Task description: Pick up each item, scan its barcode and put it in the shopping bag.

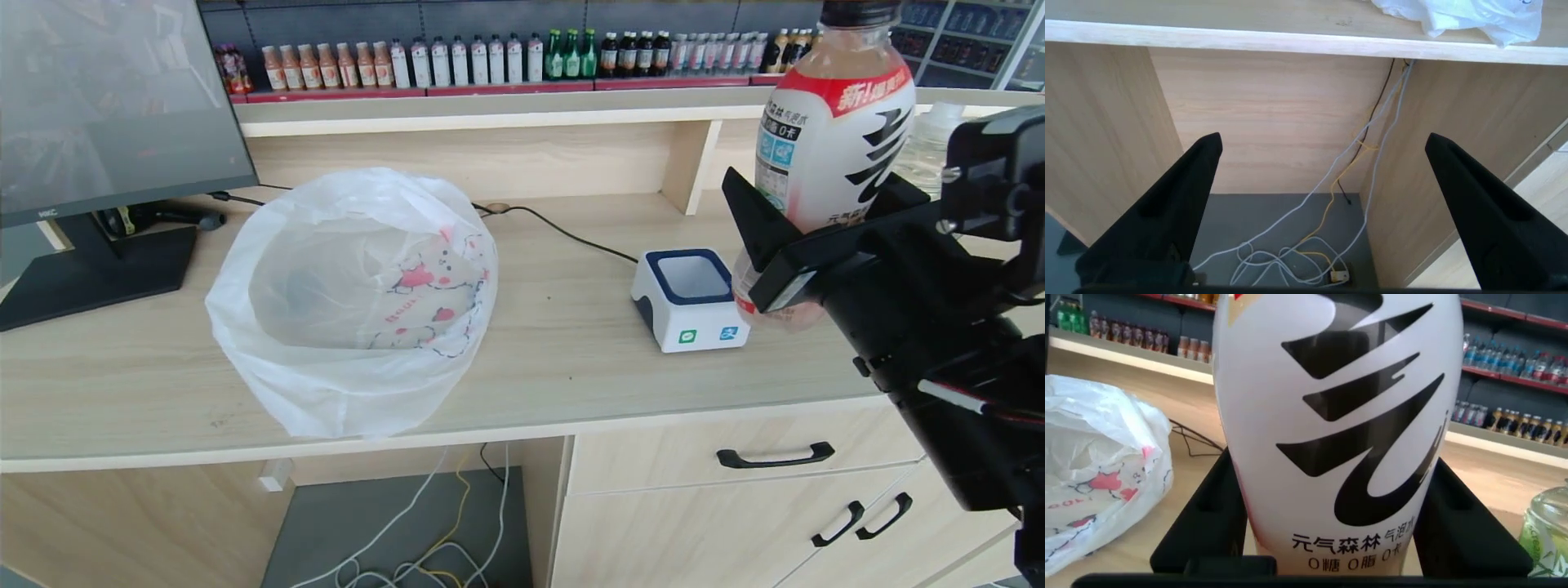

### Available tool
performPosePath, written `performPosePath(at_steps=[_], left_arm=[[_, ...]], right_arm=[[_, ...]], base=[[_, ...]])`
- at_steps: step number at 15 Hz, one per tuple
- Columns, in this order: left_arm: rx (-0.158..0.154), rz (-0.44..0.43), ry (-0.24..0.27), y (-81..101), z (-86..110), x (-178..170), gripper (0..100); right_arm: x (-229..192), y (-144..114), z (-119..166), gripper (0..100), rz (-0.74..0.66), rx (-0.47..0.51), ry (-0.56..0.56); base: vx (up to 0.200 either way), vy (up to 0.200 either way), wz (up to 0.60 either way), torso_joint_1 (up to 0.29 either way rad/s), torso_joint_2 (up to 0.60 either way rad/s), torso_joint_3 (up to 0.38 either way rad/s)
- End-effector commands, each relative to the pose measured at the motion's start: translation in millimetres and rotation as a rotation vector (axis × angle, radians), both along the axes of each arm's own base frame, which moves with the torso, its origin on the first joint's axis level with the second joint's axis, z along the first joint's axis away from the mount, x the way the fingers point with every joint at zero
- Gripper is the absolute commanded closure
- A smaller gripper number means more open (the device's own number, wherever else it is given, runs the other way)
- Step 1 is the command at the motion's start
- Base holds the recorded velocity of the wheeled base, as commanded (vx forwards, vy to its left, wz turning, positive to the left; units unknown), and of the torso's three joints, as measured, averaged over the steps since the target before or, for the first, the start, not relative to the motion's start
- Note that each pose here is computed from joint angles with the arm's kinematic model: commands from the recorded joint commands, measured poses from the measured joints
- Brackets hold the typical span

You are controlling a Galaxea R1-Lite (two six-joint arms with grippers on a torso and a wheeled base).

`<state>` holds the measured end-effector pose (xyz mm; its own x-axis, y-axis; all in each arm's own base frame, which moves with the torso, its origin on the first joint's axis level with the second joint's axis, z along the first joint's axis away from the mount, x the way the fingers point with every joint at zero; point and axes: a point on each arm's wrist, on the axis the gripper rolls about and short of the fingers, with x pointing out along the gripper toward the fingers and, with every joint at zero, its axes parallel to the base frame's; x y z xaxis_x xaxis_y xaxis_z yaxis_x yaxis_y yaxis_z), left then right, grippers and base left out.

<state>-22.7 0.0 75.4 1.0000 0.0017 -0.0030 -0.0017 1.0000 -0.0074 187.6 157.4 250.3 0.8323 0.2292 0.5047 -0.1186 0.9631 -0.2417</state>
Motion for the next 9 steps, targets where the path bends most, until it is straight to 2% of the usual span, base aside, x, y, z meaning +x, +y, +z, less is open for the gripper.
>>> performPosePath(at_steps=[1, 5, 7, 9], left_arm=[[0.000, 0.000, 0.000, 0.0, 0.0, 0.0, 0], [0.000, 0.000, 0.000, 0.0, 0.0, 0.0, 0], [0.000, 0.000, 0.000, 0.0, 0.0, 0.0, 0], [0.000, 0.000, 0.000, 0.0, 0.0, 0.0, 0]], right_arm=[[0.5, 1.4, 3.1, 100, 0.003, 0.006, -0.011], [10.3, 8.7, 6.8, 100, -0.014, -0.006, -0.025], [17.7, 13.1, 7.3, 100, -0.021, -0.033, -0.042], [28.8, 6.9, 3.7, 100, -0.024, -0.079, -0.058]], base=[[0.000, 0.000, 0.00, 0.000, 0.00, 0.000], [0.000, 0.000, 0.00, 0.000, 0.00, 0.000], [0.000, 0.000, 0.00, 0.000, 0.00, 0.000], [0.000, 0.000, 0.00, 0.000, 0.00, 0.000]])
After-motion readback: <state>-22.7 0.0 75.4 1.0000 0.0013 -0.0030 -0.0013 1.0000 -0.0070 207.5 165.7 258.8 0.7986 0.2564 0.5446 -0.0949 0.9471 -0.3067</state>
